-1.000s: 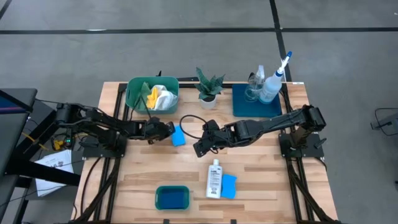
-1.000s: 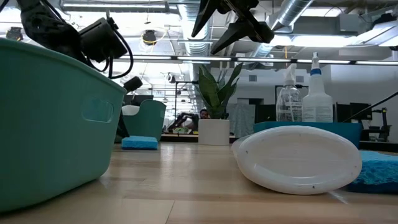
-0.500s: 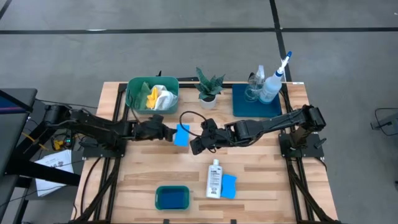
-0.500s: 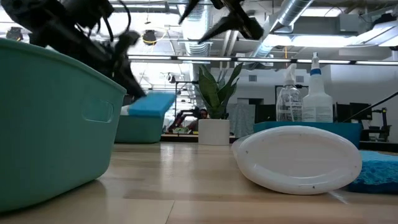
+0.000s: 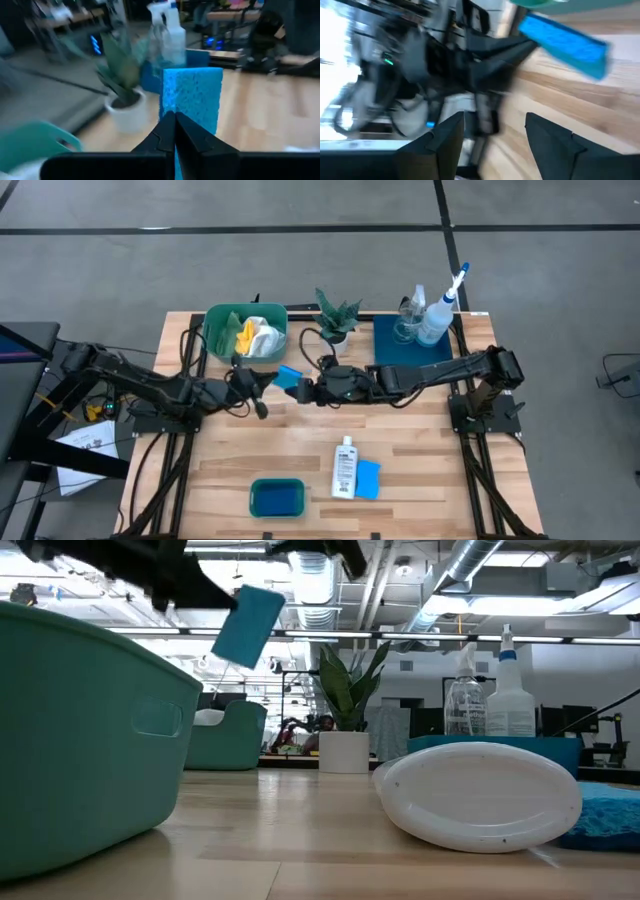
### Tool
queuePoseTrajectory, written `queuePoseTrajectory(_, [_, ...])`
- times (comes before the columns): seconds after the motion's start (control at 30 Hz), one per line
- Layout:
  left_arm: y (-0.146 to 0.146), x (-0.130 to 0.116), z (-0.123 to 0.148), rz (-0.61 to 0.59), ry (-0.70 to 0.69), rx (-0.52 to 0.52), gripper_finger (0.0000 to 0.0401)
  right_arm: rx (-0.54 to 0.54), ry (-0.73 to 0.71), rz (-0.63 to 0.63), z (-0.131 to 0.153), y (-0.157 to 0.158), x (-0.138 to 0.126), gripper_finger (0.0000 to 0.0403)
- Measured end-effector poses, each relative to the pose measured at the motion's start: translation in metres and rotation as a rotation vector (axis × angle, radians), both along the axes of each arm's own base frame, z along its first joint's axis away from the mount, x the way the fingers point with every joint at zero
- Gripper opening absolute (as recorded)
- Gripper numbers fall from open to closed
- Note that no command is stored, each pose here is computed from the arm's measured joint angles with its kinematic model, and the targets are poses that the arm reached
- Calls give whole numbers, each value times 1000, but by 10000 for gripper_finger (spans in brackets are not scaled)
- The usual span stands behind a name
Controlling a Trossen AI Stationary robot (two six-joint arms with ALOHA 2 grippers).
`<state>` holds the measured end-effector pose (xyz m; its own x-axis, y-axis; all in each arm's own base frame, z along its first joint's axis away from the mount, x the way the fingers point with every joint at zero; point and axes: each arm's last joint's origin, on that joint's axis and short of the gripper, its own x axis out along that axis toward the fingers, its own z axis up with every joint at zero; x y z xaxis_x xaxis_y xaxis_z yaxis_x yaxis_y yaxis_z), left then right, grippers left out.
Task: Pick & Place Kitchen Items
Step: Put the blue sponge into the bottom green bin
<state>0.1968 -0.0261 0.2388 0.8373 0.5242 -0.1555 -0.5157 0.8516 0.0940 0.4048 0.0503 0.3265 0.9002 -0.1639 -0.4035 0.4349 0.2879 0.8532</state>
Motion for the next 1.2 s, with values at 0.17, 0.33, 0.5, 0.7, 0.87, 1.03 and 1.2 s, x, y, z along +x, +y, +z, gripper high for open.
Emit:
queuePoseTrajectory(0.17, [-6,2,19,120,98,235,0,44,-133,-20,12,-7,5,205])
queuePoseTrajectory(0.33, [-5,-2,31,284,263,454,0,83,-198,-49,17,-14,7,205])
queuePoseTrajectory(0.5, [-7,-3,44,283,375,623,0,129,-236,-94,20,-23,9,205])
queuePoseTrajectory(0.7, [-12,-3,55,231,442,803,0,201,-313,-156,25,-36,10,205])
queuePoseTrajectory(0.87, [-13,-4,62,213,456,884,0,280,-413,-183,33,-43,11,205])
queuePoseTrajectory(1.03, [-10,-3,62,213,498,931,0,344,-521,-179,43,-43,12,205])
queuePoseTrajectory(1.2, [-5,-2,65,226,515,972,0,399,-609,-158,51,-37,11,205])
